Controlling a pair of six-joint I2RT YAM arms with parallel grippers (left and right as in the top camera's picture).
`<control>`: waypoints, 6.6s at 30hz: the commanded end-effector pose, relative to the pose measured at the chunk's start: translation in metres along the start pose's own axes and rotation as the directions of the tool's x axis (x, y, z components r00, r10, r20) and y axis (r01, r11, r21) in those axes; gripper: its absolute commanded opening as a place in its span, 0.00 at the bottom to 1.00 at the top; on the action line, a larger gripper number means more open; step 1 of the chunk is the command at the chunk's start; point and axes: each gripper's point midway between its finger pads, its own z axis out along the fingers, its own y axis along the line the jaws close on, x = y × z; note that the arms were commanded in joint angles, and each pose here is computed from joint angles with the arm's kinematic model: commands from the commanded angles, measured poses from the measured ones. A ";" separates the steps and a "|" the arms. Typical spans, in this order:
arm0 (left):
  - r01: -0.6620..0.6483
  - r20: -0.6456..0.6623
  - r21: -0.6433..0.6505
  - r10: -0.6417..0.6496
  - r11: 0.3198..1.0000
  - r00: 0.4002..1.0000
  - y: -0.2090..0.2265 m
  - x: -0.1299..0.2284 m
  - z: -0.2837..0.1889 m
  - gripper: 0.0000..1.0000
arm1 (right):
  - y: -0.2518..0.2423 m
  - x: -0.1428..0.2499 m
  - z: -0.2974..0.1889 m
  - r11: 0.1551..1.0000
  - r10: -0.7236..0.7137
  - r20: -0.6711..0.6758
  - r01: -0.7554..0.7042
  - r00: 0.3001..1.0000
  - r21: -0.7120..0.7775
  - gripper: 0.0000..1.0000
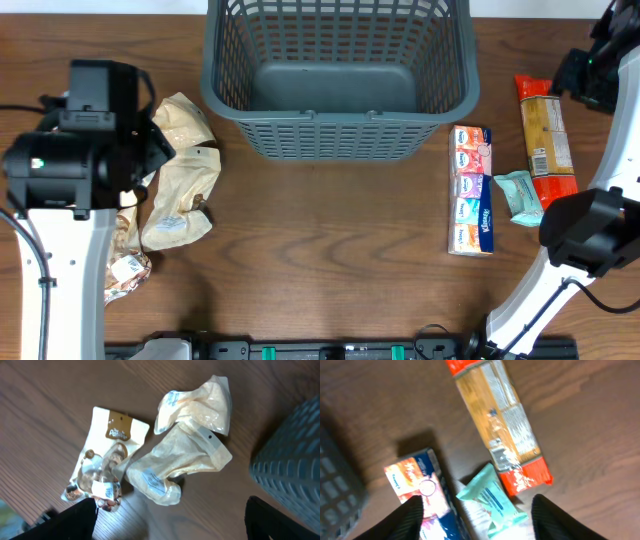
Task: Pack container
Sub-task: 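Move right gripper over the orange-red snack bar, then lower right gripper and grasp the orange-red snack bar, then carry the snack bar into the basket and open right gripper, then withdraw right gripper from the basket to the right, then lower right gripper onto the pink-and-blue tissue box pack and grasp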
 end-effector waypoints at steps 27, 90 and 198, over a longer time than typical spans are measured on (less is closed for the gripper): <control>0.028 -0.140 -0.003 -0.028 1.000 0.990 0.011 0.021 0.018 0.87 | -0.049 0.012 0.138 0.949 -0.315 -0.081 0.310 0.946 -0.063 0.88; -0.041 -0.110 0.026 0.044 0.999 0.993 0.006 0.013 0.018 0.87 | 0.271 0.088 -0.198 -0.057 -0.756 0.621 0.965 -0.209 0.256 0.01; -0.078 -0.086 0.043 0.082 0.996 0.993 0.002 0.008 0.019 0.87 | 0.079 0.184 0.108 0.780 -0.577 -0.060 0.528 0.814 -0.337 0.99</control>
